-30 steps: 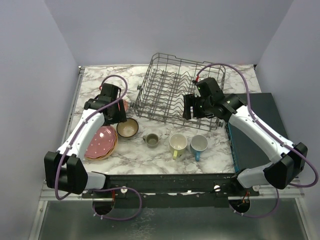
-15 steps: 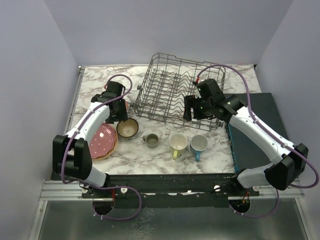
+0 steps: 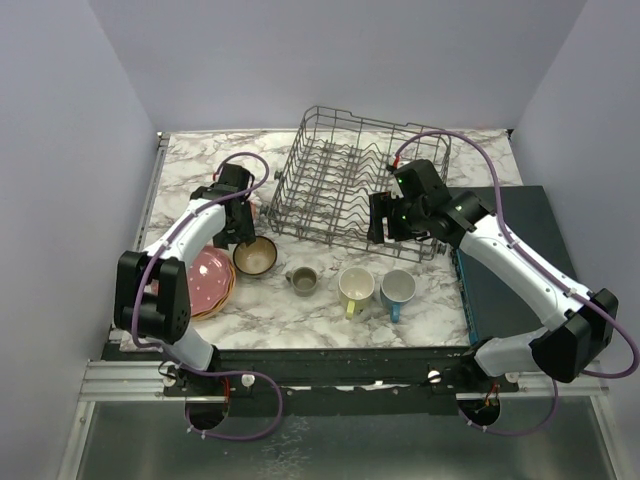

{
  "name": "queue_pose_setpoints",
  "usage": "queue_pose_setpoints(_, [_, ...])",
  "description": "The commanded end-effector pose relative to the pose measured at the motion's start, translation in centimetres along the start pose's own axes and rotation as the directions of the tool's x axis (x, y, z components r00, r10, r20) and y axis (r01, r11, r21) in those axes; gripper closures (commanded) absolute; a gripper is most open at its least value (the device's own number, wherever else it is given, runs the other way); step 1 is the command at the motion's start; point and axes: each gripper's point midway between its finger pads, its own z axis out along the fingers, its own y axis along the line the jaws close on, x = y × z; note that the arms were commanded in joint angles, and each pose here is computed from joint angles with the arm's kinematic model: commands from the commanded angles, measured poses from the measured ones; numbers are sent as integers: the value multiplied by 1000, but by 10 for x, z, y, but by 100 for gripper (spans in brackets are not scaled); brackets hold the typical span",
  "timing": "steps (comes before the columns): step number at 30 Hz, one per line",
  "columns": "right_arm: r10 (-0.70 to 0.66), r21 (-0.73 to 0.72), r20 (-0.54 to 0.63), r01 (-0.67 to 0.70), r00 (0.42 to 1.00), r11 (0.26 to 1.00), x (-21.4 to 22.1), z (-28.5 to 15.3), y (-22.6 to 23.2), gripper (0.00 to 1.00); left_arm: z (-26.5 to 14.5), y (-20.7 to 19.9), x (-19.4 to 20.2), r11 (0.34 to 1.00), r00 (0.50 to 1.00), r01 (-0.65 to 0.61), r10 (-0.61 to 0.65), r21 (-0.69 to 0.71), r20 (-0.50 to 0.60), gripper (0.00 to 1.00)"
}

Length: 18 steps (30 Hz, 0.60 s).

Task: Load the mixed dishes into the dish rack
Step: Pick up the bowl from the center of the board.

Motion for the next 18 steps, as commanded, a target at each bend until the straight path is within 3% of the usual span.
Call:
queue_pose_setpoints(1, [6,-21,-17,-6,1000,1000,7,-4,4,25,6,2,-12,1000,1000,-3,3,-15,23,46])
queue_pose_setpoints(18, [1,-16,-31,-2,1000,1000,11,0,3,25,25,-10,5,999,998,-27,29,35,-64,55])
